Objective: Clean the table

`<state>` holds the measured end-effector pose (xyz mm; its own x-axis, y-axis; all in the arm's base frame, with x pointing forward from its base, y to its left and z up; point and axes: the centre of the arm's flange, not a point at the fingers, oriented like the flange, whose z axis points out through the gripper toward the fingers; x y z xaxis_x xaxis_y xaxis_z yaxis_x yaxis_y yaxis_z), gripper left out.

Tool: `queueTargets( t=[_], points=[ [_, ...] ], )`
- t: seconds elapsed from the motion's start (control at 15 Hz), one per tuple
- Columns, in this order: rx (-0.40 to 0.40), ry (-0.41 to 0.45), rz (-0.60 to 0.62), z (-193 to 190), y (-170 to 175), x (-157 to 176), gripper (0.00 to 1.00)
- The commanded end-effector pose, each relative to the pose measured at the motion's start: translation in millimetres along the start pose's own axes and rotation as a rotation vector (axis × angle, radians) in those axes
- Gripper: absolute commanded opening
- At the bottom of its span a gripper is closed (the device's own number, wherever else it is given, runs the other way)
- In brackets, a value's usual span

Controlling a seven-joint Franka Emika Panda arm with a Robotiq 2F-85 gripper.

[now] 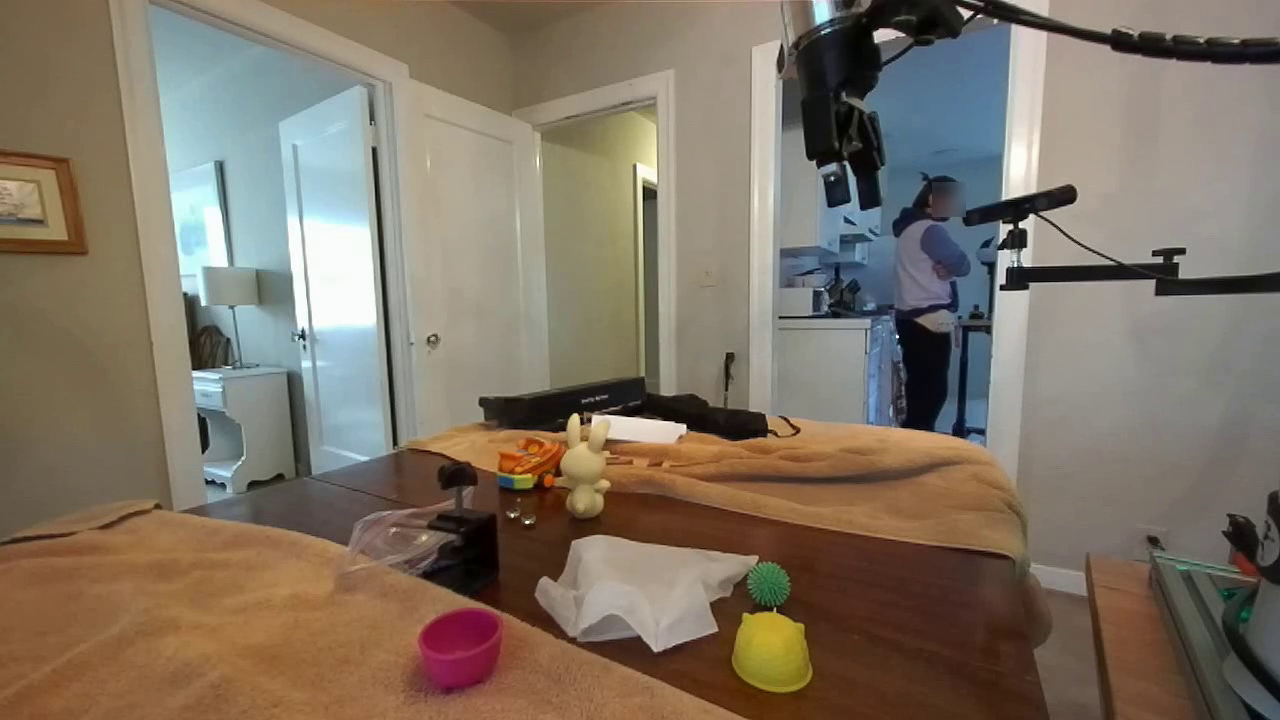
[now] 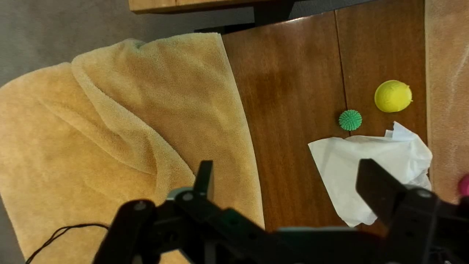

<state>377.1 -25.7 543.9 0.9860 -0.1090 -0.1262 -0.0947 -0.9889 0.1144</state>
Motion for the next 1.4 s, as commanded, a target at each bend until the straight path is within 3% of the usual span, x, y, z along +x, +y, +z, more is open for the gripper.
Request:
queueTargets(
  t=[0.0,0.13,0.27,0.47,0.87,1.0,1.27,1.33],
  points=[
    [0.023,0.026,-0.069,-2.0,-0.8,0.0,1.00],
    [-0.028,0.050,-0.203,7.9,1.7,16.2,1.00],
    [0.016,0.088,-0.293,25.0,3.2,37.9,1.00],
    [0.105,0.125,-0.269,54.7,1.1,63.7,1.00],
    [0.304,0.073,-0.296,89.6,-28.7,78.7,1.00],
    [0.319,0.063,-0.328,96.0,-40.3,76.6,1.00],
    [0.241,0.011,-0.402,122.7,-55.1,66.8,1.00],
    [0.265,0.026,-0.364,108.3,-49.5,71.6,1.00]
  ],
)
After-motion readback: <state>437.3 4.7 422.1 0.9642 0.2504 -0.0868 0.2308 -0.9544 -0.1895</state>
